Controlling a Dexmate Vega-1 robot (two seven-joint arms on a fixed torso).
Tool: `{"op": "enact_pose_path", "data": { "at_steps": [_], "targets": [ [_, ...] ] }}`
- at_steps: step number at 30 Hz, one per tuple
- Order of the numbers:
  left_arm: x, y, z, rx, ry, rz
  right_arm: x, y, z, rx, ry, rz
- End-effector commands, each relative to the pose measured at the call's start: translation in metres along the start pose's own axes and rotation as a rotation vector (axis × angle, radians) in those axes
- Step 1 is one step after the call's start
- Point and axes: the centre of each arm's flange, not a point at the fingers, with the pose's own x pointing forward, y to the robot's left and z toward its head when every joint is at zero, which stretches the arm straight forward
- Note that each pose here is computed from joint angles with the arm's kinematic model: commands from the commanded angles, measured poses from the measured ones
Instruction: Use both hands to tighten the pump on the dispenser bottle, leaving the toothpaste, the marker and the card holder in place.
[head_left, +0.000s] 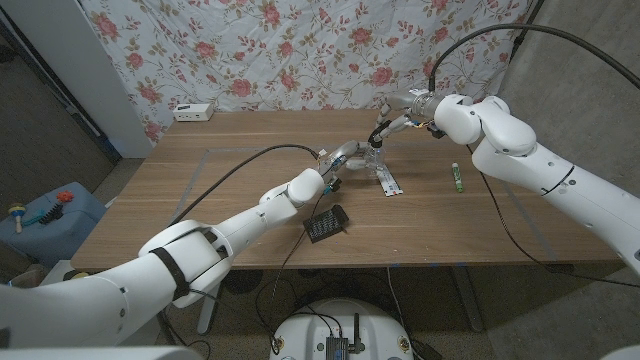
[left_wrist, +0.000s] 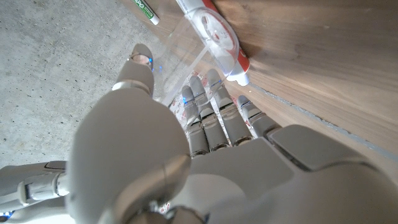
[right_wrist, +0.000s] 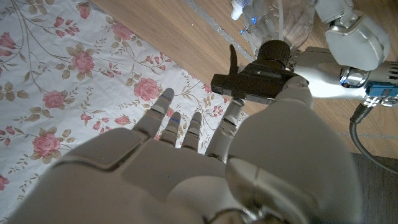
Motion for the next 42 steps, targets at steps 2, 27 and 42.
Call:
{"op": "enact_pose_path", "data": {
  "at_steps": [2,27,42],
  "targets": [
    [-0.005,-0.001,0.001,0.004,0.002,0.003,-0.001,-0.004,0.004,-0.029,0.053,-0.025],
    [-0.013,0.004,-0.001,0.005,0.003,0.01,-0.003,-0.003,0.02,-0.066,0.125,-0.026],
    [-0.014,0.006,-0.003,0.0,0.004,0.017,0.001,0.001,0.033,-0.14,0.176,-0.031]
  ]
}}
